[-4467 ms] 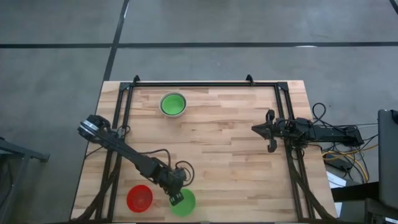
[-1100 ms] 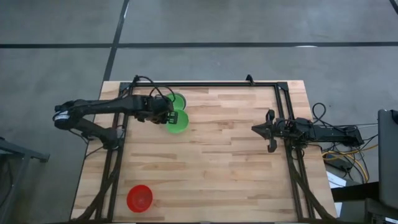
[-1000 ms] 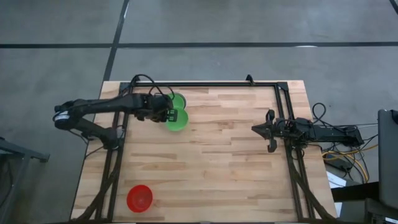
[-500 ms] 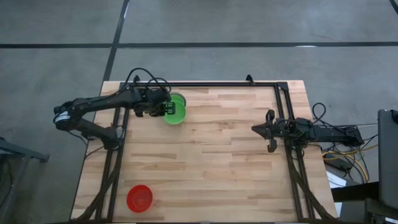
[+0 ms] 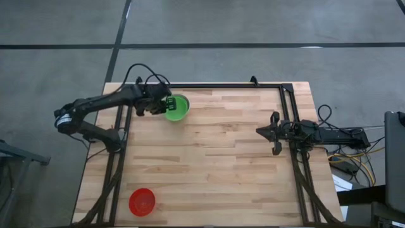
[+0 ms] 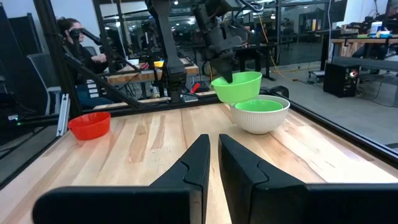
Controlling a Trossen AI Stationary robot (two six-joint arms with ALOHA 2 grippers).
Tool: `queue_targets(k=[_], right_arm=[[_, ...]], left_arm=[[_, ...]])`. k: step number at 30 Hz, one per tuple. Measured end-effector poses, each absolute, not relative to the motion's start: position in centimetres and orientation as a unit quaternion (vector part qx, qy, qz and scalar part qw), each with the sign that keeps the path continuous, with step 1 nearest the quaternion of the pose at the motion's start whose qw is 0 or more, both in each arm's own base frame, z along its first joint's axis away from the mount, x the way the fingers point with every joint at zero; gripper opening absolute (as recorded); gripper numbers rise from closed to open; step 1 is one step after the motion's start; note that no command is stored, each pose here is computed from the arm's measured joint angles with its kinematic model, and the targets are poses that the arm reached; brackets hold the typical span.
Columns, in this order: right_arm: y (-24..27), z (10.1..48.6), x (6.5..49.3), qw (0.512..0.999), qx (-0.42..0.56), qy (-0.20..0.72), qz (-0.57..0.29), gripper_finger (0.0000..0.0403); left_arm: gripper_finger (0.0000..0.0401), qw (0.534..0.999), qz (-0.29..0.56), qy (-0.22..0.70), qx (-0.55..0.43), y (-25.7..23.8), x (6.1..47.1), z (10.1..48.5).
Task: Nest bowls inside each other
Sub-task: Stack the green bowl on the stacked green bowl
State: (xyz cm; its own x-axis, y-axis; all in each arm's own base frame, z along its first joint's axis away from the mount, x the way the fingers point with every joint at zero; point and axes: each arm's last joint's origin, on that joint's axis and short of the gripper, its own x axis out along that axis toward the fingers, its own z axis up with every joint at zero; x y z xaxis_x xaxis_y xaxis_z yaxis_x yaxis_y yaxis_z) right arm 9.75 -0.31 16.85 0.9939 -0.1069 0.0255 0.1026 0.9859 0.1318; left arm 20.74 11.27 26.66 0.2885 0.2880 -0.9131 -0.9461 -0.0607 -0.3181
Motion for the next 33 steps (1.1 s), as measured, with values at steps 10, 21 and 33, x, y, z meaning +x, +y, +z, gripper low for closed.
queue_targets(k=[10, 21, 33], right_arm=[[-0.3, 16.8, 9.8, 0.996, 0.065, -0.016, -0.053, 0.0034], [-0.3, 16.8, 9.8, 0.996, 0.065, -0.016, -0.052, 0.0034], [-0.3, 16.8, 9.8, 0.996, 0.065, -0.016, -0.052, 0.0034]], left_arm=[[0.0005, 0.597, 0.527, 0.288, -0.532, 13.5, 19.6, 26.7], [0.0005, 0.604, 0.517, 0.287, -0.534, 16.4, 18.9, 26.1], [0.0005, 0.602, 0.495, 0.319, -0.539, 17.9, 20.3, 23.8]])
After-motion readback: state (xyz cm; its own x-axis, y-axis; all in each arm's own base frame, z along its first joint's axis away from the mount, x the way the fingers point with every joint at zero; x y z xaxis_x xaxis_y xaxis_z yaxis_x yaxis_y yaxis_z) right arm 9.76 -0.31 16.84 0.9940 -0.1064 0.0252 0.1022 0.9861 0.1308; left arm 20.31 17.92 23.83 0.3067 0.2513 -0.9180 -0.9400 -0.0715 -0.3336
